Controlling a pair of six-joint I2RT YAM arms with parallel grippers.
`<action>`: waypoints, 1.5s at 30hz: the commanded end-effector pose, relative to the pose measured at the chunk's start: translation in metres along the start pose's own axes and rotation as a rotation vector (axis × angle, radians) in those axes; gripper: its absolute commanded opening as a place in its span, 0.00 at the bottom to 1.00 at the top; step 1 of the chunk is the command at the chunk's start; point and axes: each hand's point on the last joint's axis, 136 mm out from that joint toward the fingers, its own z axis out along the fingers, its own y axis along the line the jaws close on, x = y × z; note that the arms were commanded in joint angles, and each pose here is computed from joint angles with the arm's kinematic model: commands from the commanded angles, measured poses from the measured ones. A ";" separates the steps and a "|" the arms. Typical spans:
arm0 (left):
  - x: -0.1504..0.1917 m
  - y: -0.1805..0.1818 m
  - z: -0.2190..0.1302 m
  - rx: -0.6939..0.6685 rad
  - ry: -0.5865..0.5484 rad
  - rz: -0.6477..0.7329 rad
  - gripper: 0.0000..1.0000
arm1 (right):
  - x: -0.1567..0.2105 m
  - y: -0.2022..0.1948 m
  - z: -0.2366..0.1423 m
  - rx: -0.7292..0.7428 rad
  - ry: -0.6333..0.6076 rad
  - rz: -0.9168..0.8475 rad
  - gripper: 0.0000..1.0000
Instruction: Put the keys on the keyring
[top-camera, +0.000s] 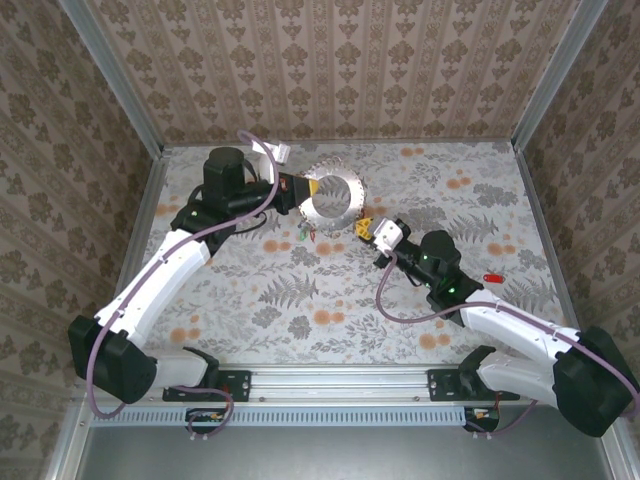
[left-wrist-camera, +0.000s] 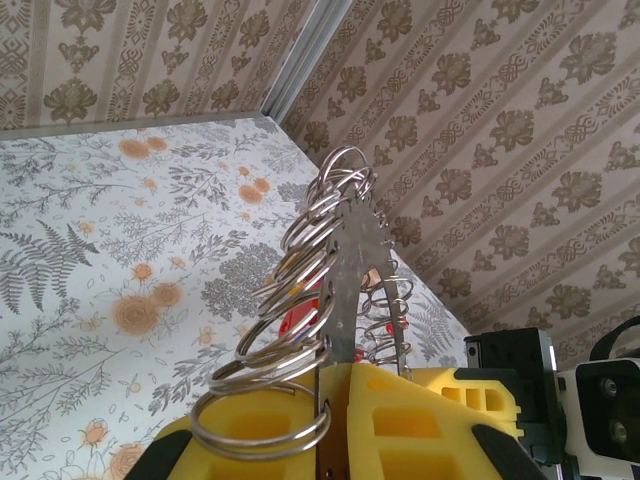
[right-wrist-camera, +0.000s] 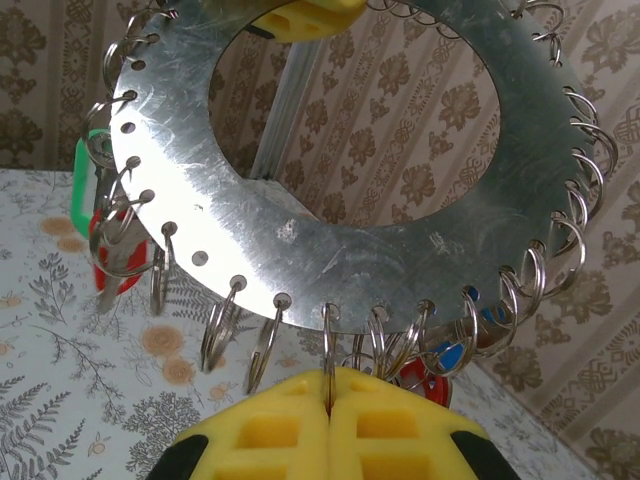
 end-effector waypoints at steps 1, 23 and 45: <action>-0.025 -0.019 -0.011 0.043 -0.102 0.036 0.00 | -0.017 0.001 -0.004 -0.019 -0.072 0.017 0.07; -0.034 -0.047 -0.021 0.122 -0.116 0.158 0.00 | -0.013 0.006 -0.022 -0.042 -0.027 -0.017 0.17; -0.033 -0.042 -0.011 0.087 -0.124 0.123 0.00 | -0.029 0.000 -0.003 -0.020 -0.092 -0.035 0.20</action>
